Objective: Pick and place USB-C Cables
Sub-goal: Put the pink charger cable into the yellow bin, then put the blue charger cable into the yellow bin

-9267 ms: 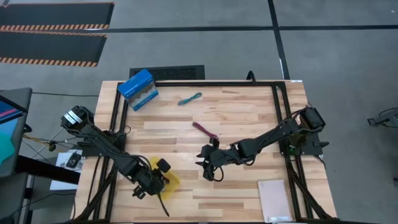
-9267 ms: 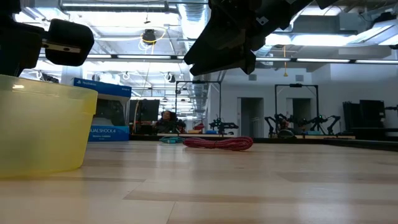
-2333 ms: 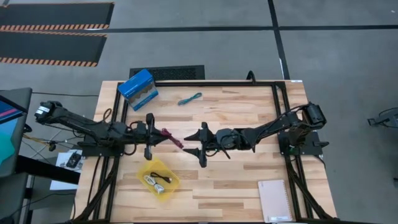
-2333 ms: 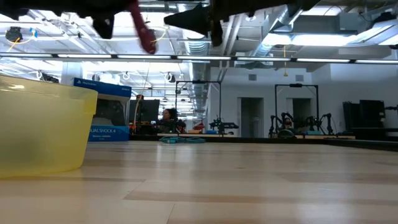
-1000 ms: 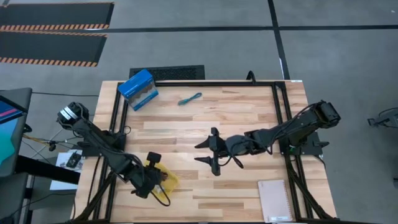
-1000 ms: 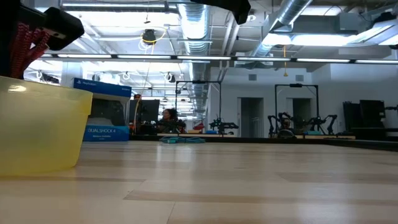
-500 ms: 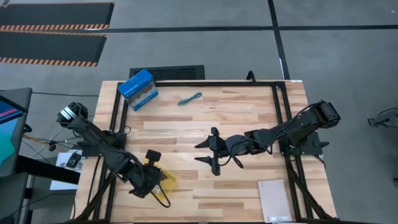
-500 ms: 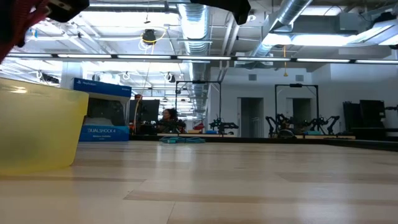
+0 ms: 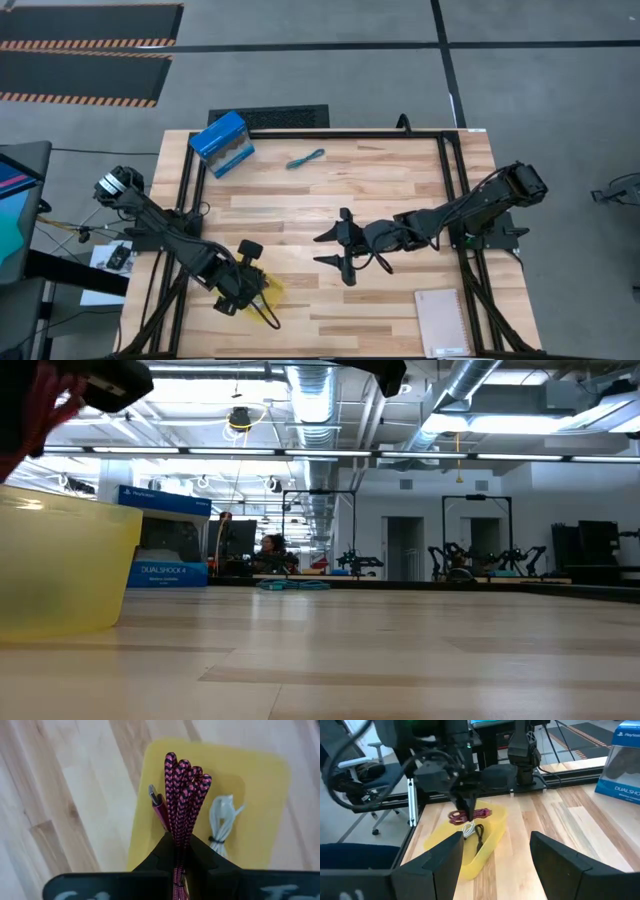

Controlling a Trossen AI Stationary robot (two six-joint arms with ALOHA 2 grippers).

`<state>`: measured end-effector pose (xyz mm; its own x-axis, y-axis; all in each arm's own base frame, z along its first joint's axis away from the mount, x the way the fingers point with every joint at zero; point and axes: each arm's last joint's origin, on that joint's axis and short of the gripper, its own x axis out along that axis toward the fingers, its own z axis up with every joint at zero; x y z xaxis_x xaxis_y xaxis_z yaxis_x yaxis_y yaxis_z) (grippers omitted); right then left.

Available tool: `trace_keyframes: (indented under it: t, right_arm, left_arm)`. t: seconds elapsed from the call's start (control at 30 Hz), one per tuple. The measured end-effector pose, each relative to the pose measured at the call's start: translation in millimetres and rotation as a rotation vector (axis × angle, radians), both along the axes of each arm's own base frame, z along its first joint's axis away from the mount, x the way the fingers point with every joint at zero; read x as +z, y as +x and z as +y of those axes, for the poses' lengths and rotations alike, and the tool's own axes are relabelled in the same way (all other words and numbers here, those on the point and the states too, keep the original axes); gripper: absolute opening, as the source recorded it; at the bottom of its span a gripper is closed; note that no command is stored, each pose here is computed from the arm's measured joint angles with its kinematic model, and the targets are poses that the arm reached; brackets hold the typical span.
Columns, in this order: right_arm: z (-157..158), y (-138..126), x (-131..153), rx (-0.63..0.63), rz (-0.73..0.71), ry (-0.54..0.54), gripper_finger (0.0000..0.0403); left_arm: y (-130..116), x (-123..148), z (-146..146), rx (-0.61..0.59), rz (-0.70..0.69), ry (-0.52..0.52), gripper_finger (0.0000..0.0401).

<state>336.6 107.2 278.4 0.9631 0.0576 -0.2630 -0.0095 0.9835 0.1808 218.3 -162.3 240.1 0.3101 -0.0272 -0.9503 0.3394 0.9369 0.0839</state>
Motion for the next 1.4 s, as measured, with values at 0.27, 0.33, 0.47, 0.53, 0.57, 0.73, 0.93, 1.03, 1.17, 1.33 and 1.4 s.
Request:
trace_keyframes:
  t: [0.27, 0.33, 0.47, 0.53, 0.57, 0.73, 0.93, 1.03, 1.17, 1.33, 1.4]
  right_arm:
    - [9, -3, 0, 0.026, 0.001, 0.000, 0.0254]
    - [9, -3, 0, 0.025, 0.001, 0.001, 0.0254]
    - [8, -3, 0, 0.023, 0.004, 0.001, 0.0254]
    - [8, -3, 0, 0.022, 0.004, 0.002, 0.0254]
    - [8, -3, 0, 0.022, 0.003, 0.002, 0.0254]
    - [8, -3, 0, 0.023, 0.002, 0.002, 0.0254]
    - [8, -3, 0, 0.022, 0.002, 0.002, 0.0254]
    - [8, -3, 0, 0.023, 0.003, 0.001, 0.0254]
    - [8, -3, 0, 0.023, 0.003, 0.001, 0.0254]
    - [8, -3, 0, 0.023, 0.004, 0.001, 0.0254]
    - [8, -3, 0, 0.023, 0.004, 0.000, 0.0254]
  left_arm:
    - [10, -30, -8, -0.038, 0.109, 0.081, 0.0000]
    - [11, -34, -9, -0.046, 0.122, 0.092, 0.0000]
    - [12, -36, -10, -0.050, 0.121, 0.096, 0.0000]
    - [13, -36, -10, -0.051, 0.118, 0.094, 0.0000]
    - [13, -36, -10, -0.053, 0.122, 0.092, 0.0000]
    - [13, -36, -10, -0.078, 0.130, 0.079, 0.0000]
    - [14, -36, -10, -0.092, 0.125, 0.074, 0.0004]
    - [14, -36, -10, -0.094, 0.125, 0.072, 0.0019]
    - [15, -36, -10, -0.097, 0.122, 0.071, 0.0042]
    - [15, -36, -11, -0.113, 0.120, 0.058, 0.0077]
    - [15, -36, -11, -0.114, 0.120, 0.057, 0.0093]
